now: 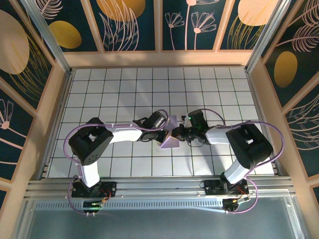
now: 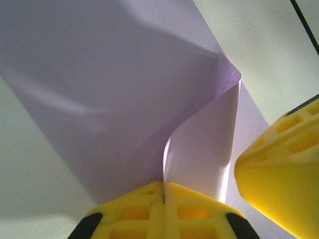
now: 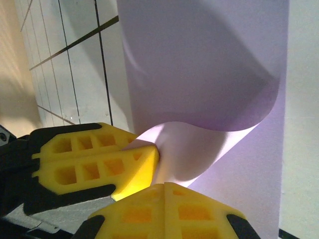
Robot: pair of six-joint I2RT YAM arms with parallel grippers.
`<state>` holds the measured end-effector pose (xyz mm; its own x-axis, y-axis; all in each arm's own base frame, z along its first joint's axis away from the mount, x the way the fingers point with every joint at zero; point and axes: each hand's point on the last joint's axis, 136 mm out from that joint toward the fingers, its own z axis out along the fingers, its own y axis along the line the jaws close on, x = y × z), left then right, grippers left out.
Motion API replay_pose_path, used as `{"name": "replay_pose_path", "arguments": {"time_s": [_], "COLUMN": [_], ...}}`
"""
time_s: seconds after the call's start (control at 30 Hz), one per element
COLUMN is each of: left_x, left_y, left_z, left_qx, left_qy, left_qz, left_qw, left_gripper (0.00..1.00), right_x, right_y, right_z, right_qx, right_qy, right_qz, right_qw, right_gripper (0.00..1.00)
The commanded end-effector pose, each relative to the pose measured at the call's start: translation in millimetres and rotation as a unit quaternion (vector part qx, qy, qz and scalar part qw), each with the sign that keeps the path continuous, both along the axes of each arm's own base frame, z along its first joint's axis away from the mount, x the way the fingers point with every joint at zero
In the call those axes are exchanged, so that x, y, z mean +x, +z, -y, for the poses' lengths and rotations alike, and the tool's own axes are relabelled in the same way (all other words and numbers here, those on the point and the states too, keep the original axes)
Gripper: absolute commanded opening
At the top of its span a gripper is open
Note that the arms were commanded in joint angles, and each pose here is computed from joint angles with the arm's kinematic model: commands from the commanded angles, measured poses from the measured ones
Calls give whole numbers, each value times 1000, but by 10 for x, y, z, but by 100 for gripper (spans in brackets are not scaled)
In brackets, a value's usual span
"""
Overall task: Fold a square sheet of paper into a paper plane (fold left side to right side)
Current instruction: Fold the triangle a second time at the center of the table.
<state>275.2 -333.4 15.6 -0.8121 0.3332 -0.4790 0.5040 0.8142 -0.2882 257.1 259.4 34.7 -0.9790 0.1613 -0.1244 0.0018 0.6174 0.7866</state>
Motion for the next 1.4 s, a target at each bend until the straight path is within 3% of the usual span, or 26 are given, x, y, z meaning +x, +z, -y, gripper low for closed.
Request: {"name": "replay_pose_path", "arguments": {"time_s": [0.0, 0.43, 0.83, 1.07, 1.37], "left_x": [-24, -28, -33, 11, 105], "left_y": [-120, -123, -100, 15, 655], "left_z": [-48, -46, -40, -77, -225], "left_qx": [16, 16, 13, 12, -13], "left_qy": [-7, -8, -9, 3, 39], "left_qz": [-15, -16, -15, 1, 49], "left_qw": [1000, 1000, 1000, 1000, 998], "left_gripper": [0, 0, 3, 16, 40], "right_x": [85, 60, 1, -56, -67], "right_y": [88, -33, -297, -425, -428], "right_z": [-125, -126, 6, 92, 102], "right_qx": [16, 0, -57, -84, -86], "right_qy": [9, 13, 9, 9, 9], "right_qz": [15, 2, -26, -39, -39], "right_qw": [1000, 1000, 998, 996, 995], "right_gripper": [0, 0, 0, 0, 0]}}
